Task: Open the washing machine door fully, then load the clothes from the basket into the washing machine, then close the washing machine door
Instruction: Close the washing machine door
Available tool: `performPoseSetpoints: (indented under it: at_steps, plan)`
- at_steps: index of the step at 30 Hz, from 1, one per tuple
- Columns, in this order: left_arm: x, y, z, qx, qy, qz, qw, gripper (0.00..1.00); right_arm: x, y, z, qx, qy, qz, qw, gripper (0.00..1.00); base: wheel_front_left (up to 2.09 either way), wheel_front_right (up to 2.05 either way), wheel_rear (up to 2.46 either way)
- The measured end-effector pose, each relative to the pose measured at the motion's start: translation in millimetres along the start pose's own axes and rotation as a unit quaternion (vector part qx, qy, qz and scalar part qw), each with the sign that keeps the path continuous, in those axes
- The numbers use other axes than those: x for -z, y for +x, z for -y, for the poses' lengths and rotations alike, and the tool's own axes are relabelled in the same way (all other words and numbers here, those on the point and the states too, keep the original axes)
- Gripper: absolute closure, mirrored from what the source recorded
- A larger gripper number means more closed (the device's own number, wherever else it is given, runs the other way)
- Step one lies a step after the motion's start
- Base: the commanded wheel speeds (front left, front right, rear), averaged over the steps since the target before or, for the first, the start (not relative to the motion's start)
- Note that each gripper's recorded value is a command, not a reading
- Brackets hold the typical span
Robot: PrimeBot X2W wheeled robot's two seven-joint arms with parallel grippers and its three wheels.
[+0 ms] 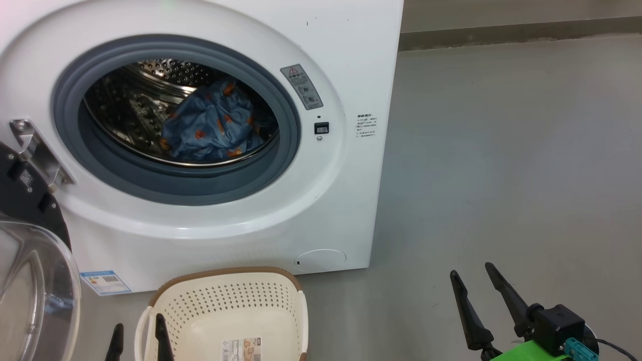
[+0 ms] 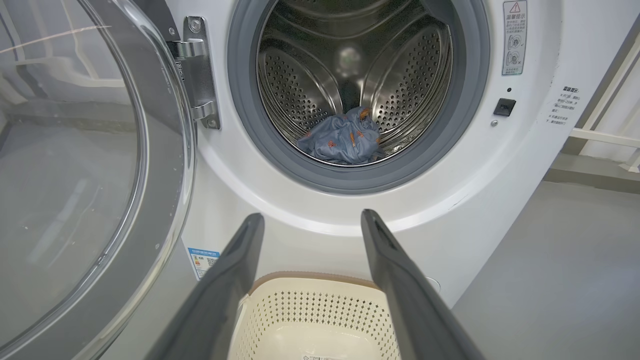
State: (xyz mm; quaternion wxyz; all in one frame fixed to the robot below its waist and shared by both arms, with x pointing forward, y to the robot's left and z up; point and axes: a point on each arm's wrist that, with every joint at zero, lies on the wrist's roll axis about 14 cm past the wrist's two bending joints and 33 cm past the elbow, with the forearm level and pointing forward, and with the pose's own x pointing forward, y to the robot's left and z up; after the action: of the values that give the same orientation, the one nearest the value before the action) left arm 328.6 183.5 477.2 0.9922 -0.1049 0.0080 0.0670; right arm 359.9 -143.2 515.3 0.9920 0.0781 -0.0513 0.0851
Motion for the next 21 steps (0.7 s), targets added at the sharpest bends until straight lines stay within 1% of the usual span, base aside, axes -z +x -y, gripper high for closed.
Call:
performPoseSetpoints:
  at_steps: [7, 11, 16, 21]
  plan:
    - [0.6, 0.5, 1.0, 0.002, 0.004, -0.001, 1.000, 0.00, 0.4, -0.4, 0.9, 0.001, 0.000, -0.001, 1.000, 0.00, -0.02, 0.02, 0.00]
    - [1.1, 0.5, 0.4, -0.001, 0.006, -0.002, 1.000, 0.00, 0.5, -0.4, 1.1, 0.002, 0.000, -0.001, 1.000, 0.00, -0.41, 0.41, 0.00]
    - [1.2, 0.0, 0.9, 0.000, 0.006, -0.002, 1.000, 0.00, 0.1, -0.2, 0.7, 0.001, 0.000, 0.000, 1.000, 0.00, -1.02, 1.02, 0.00]
    - [1.4, -0.2, 1.8, 0.001, 0.006, -0.002, 1.000, 0.00, 0.1, -0.1, 0.4, 0.000, 0.000, 0.000, 1.000, 0.00, -1.70, 1.70, 0.00]
